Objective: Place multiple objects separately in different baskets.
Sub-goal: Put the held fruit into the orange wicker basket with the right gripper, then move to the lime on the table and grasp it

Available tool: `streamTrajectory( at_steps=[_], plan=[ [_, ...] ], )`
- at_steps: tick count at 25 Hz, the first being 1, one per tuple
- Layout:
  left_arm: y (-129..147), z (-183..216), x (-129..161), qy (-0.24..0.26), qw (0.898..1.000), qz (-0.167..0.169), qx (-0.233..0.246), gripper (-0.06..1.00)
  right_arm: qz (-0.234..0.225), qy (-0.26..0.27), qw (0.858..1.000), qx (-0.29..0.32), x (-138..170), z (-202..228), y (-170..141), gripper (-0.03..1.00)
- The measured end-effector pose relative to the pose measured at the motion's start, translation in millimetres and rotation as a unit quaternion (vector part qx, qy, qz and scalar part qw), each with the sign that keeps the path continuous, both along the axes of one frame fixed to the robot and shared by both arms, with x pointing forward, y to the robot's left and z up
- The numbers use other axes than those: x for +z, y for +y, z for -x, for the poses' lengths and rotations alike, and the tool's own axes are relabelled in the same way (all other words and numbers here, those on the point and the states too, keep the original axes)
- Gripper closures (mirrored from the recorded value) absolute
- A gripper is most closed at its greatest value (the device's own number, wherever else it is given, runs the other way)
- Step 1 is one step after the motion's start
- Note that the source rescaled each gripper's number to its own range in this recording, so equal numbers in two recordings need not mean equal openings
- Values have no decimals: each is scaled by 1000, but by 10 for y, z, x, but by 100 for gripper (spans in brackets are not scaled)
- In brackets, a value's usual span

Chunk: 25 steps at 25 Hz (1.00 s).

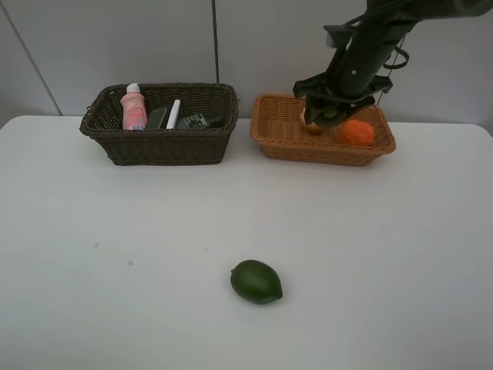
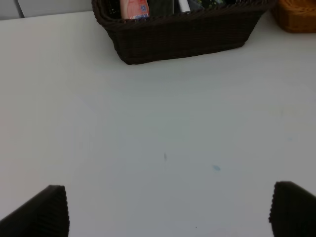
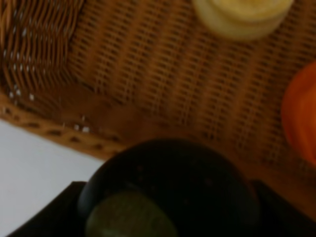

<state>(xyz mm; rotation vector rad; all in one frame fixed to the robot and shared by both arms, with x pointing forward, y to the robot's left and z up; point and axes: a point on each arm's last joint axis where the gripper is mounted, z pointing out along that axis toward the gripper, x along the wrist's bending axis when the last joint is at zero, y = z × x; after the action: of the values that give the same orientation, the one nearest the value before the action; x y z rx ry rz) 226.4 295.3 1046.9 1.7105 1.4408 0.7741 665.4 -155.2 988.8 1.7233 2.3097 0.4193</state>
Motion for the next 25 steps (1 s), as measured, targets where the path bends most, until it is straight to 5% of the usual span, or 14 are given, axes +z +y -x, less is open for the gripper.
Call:
streamTrajectory(
  at_steps=[3,4,7,10,18,25],
  plan=[
    [0,0,0,0,1000,0,0,-6,12,3,1000,3,-159,-214,56,83],
    [0,0,0,0,1000,0,0,-6,14,3,1000,3,-211,-269,71,76],
    [0,0,0,0,1000,0,0,-6,30,7,1000,7,-380,-363,77,24],
    [0,0,0,0,1000,0,0,-6,40,14,999,9,-457,-378,69,3],
    [0,0,0,0,1000,0,0,-6,52,76,996,-1,-260,-307,54,-3],
    [0,0,0,0,1000,0,0,-6,-19,83,996,-8,197,-97,107,-3]
  ],
)
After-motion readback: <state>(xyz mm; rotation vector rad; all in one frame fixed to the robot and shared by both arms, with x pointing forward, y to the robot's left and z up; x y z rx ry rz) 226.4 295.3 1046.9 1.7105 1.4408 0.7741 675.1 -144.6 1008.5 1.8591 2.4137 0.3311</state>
